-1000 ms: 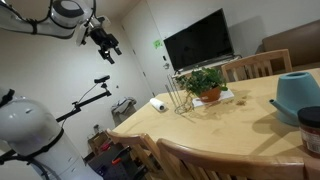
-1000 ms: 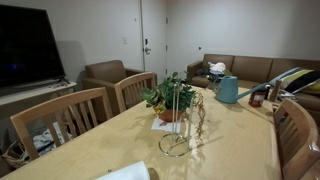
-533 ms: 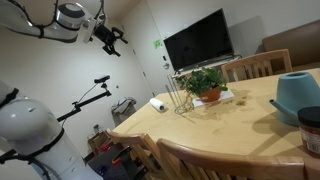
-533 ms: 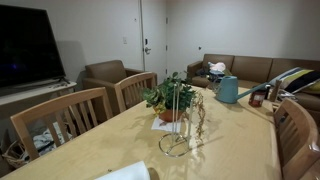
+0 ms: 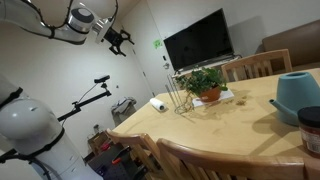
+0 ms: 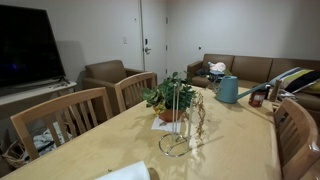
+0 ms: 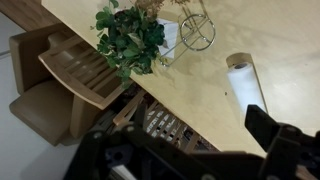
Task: Slightly move the tissue roll to the bottom of the table
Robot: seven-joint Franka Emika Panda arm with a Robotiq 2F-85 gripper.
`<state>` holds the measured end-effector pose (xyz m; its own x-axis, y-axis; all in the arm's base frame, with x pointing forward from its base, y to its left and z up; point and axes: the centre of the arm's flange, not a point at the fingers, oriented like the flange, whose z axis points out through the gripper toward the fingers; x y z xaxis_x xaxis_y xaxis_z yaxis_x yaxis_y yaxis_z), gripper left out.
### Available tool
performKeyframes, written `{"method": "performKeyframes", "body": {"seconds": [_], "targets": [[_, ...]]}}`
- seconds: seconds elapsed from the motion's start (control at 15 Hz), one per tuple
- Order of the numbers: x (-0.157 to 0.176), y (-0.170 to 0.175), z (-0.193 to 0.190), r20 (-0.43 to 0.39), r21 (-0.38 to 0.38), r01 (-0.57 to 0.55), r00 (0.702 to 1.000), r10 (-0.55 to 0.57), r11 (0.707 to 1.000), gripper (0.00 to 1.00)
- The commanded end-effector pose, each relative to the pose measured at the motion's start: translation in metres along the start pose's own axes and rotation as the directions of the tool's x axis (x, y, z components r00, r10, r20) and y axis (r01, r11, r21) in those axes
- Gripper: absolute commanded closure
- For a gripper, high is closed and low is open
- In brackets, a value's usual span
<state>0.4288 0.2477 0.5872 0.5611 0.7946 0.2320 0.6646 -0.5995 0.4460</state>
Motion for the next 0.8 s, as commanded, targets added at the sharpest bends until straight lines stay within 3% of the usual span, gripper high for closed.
{"method": "performKeyframes", "body": {"seconds": [0.0, 0.2, 0.4, 0.73], "targets": [[0.000, 0.000, 0.000, 0.000, 0.000, 0.001, 1.000, -0.001, 1.000, 0.00], [0.001, -0.001, -0.001, -0.001, 0.000, 0.002, 1.000, -0.002, 1.000, 0.00], [0.021, -0.002, 0.015, -0.111, 0.050, 0.180, 0.978, -0.174, 0.982, 0.00], [0.063, -0.016, 0.047, -0.290, 0.076, 0.382, 0.892, -0.346, 0.921, 0.00]]}}
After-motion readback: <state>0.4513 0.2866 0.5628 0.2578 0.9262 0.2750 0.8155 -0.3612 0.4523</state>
